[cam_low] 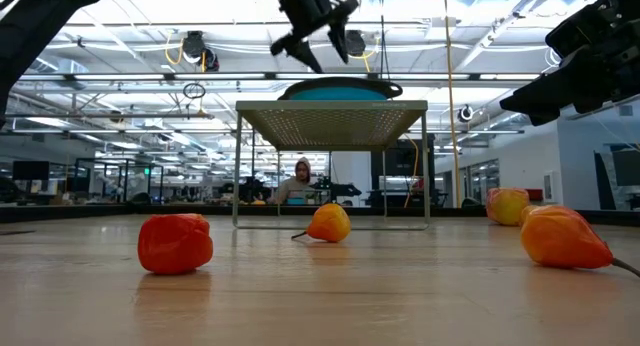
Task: Pick & Place Fruit
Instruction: Put the mango into the blue strainer bowl on the shelf
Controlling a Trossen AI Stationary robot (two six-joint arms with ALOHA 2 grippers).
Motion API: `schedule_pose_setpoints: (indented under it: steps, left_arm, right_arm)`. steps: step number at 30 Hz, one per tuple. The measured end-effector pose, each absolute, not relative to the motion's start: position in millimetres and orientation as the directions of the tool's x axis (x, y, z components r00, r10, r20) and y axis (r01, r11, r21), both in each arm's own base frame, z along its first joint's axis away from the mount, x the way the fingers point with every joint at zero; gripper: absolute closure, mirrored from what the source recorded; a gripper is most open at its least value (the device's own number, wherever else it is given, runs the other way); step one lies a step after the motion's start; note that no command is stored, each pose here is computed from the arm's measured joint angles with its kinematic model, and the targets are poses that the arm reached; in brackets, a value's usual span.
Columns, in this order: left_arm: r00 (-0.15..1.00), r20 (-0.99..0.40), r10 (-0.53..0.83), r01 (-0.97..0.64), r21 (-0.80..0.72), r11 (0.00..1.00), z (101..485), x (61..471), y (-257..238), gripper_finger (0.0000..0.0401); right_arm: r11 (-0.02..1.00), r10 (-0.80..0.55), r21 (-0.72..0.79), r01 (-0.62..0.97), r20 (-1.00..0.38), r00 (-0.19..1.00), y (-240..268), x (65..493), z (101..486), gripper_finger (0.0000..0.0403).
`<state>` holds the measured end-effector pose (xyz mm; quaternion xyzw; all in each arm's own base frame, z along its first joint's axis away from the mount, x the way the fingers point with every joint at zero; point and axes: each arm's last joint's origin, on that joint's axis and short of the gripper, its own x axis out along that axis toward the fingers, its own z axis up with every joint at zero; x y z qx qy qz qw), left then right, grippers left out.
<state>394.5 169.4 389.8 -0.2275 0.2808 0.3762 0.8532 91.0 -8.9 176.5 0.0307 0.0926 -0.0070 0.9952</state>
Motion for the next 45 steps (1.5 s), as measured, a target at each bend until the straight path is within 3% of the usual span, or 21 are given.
schedule_pose_setpoints:
  steps: [7, 18, 28, 45]
  left_arm:
    - [0.564, -0.666, 0.489, -0.755, -0.175, 0.632, 416.3, 384.0, 147.3, 0.0114]
    - [0.514, -0.765, 0.388, -0.779, -0.227, 0.584, 431.5, 356.7, 87.9, 0.0114]
    - [0.527, -0.798, 0.293, -0.725, -0.242, 0.645, 439.3, 345.9, 23.0, 0.0114]
    - [0.527, -0.788, 0.318, -0.745, -0.248, 0.619, 440.2, 336.8, -35.2, 0.0114]
  right_arm:
    - [0.998, -0.005, 0.063, 0.016, -0.184, 0.983, -8.8, 90.9, 176.6, 0.0264]
    - [0.998, -0.004, 0.063, 0.016, -0.184, 0.983, -8.8, 91.0, 176.6, 0.0264]
    - [0.998, -0.004, 0.063, 0.016, -0.183, 0.983, -8.8, 91.0, 176.7, 0.0264]
    - [0.999, -0.006, 0.052, 0.011, -0.091, 0.996, -9.0, 92.2, 185.7, 0.0264]
